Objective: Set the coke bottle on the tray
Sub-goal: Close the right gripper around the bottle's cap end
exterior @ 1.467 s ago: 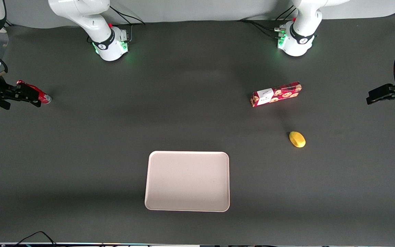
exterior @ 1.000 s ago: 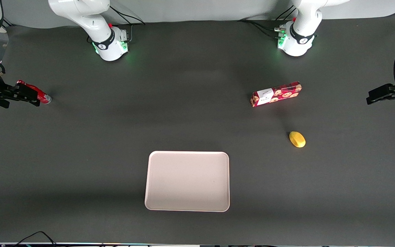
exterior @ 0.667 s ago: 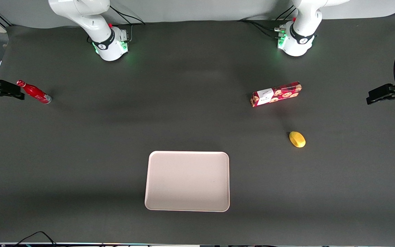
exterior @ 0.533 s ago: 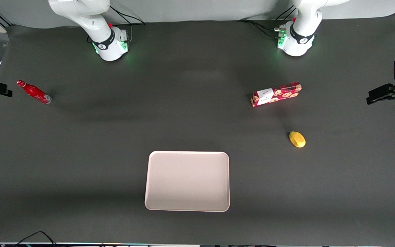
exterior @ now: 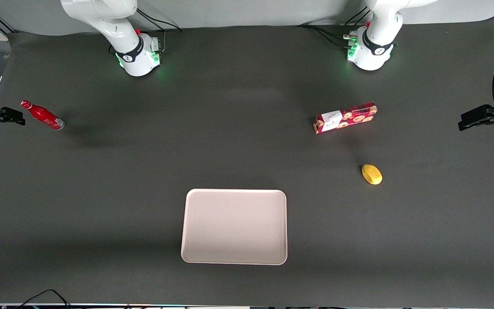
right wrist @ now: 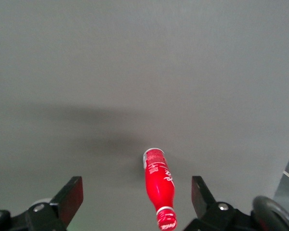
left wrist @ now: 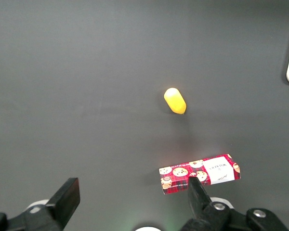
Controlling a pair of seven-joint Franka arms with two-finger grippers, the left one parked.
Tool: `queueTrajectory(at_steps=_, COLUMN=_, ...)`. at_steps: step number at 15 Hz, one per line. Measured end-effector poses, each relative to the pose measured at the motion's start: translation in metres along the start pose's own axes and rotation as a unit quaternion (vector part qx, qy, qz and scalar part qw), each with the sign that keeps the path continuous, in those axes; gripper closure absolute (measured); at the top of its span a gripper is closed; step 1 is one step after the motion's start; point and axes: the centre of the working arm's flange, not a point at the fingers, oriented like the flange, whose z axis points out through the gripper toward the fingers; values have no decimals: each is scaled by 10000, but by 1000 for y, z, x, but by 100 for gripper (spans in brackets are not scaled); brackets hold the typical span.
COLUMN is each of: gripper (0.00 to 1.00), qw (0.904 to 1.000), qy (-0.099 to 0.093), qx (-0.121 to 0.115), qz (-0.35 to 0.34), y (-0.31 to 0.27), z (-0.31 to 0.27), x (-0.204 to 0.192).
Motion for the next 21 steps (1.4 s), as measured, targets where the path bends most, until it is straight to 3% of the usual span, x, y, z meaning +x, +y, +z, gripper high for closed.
queueTrajectory(at_steps=6, gripper=0, qw=9996, qy=99, qx=232, qz=114, y=20, z=73, x=-53)
queueTrajectory(at_steps=12, gripper=2, qw=9990, qy=105, qx=389, qz=192, y=35, z=105, x=-86)
queueTrajectory(at_steps=19, gripper=12, qw=9982, qy=105, qx=533, qz=251, y=40, z=115, x=-108)
queueTrajectory(at_steps=20, gripper=15, qw=9983, qy=93, qx=518, qz=230, y=41, z=116, x=-111)
queueTrajectory(at_steps=21, gripper=24, qw=9984, qy=96, qx=505, qz=231, y=42, z=115, x=-113)
